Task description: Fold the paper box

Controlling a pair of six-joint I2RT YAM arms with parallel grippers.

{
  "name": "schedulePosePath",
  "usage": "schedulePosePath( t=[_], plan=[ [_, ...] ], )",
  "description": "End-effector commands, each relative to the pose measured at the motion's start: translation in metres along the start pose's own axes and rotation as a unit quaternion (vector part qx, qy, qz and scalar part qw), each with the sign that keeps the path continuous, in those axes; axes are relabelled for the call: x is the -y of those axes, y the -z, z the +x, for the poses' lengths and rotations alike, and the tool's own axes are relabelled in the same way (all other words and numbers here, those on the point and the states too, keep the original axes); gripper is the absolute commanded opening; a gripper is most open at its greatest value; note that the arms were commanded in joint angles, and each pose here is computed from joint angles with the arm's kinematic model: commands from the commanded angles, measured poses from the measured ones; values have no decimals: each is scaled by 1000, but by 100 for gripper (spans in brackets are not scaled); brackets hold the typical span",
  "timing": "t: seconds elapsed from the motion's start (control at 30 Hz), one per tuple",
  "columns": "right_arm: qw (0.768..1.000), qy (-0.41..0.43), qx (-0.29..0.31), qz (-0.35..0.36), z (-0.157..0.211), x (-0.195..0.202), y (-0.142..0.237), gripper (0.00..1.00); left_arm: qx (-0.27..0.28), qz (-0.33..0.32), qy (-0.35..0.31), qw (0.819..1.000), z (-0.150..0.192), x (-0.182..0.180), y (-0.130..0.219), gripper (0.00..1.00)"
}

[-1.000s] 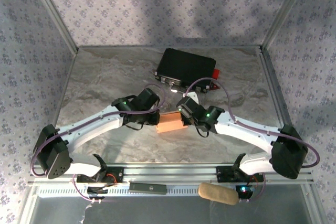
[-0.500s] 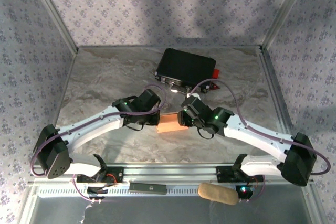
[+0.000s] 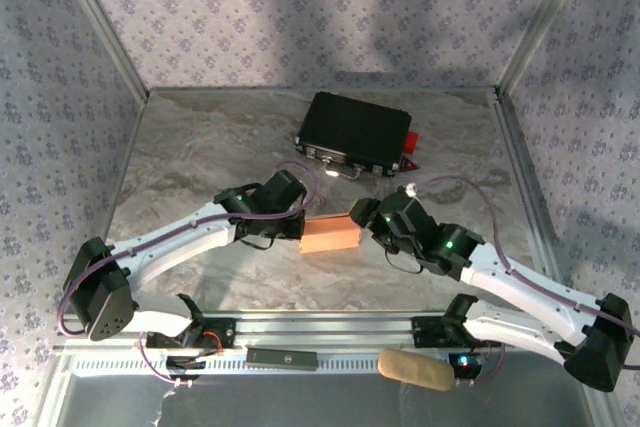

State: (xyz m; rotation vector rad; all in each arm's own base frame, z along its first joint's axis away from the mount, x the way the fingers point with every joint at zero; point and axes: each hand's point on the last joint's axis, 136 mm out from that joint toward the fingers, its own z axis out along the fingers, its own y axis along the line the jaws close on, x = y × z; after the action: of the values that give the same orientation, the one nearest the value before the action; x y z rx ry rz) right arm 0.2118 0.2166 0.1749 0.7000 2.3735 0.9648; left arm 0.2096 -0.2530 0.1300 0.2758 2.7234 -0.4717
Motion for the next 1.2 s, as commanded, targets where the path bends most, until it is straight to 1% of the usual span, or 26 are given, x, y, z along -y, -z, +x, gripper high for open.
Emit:
schedulePosePath(
  t=[0.0,0.03,0.1,0.17,0.3,0.47,0.6,0.7,0.8,0.83,0.93,1.07,1.17],
  plan=[
    [991,-130,-32,-21,11,-4,-14,76,6,-2,-1,1000,-1,1,2,11],
    [990,-136,-37,-28,12,-6,-17,76,6,-2,0,1000,-1,1,3,11],
    [985,-159,-42,-46,11,-8,-23,81,7,-2,0,1000,-1,1,3,11],
    [983,-169,-45,-54,9,-8,-26,83,7,-1,-1,1000,-2,1,5,11],
    [981,-184,-50,-40,7,0,-27,83,9,-2,-4,1000,-2,1,6,11],
    [974,-215,-60,-33,9,17,-42,78,9,-1,-3,1000,-4,3,5,10],
    [972,-221,-72,-22,8,27,-54,73,10,0,-4,1000,-5,4,5,11],
    [972,-224,-75,-16,8,31,-56,65,10,1,-5,1000,-5,5,6,12],
    [971,-225,-82,-6,12,36,-56,63,11,0,-5,1000,-6,5,7,12],
    [971,-225,-84,-6,12,37,-55,63,12,0,-5,1000,-6,4,7,12],
    [972,-224,-78,-5,9,40,-48,69,12,0,-5,1000,-6,4,7,12],
    [974,-220,-58,-7,-2,41,-31,76,14,-1,-3,1000,-7,4,7,12],
    [975,-216,-58,-2,-7,41,-23,77,19,-1,-2,1000,-8,4,8,11]
  ],
)
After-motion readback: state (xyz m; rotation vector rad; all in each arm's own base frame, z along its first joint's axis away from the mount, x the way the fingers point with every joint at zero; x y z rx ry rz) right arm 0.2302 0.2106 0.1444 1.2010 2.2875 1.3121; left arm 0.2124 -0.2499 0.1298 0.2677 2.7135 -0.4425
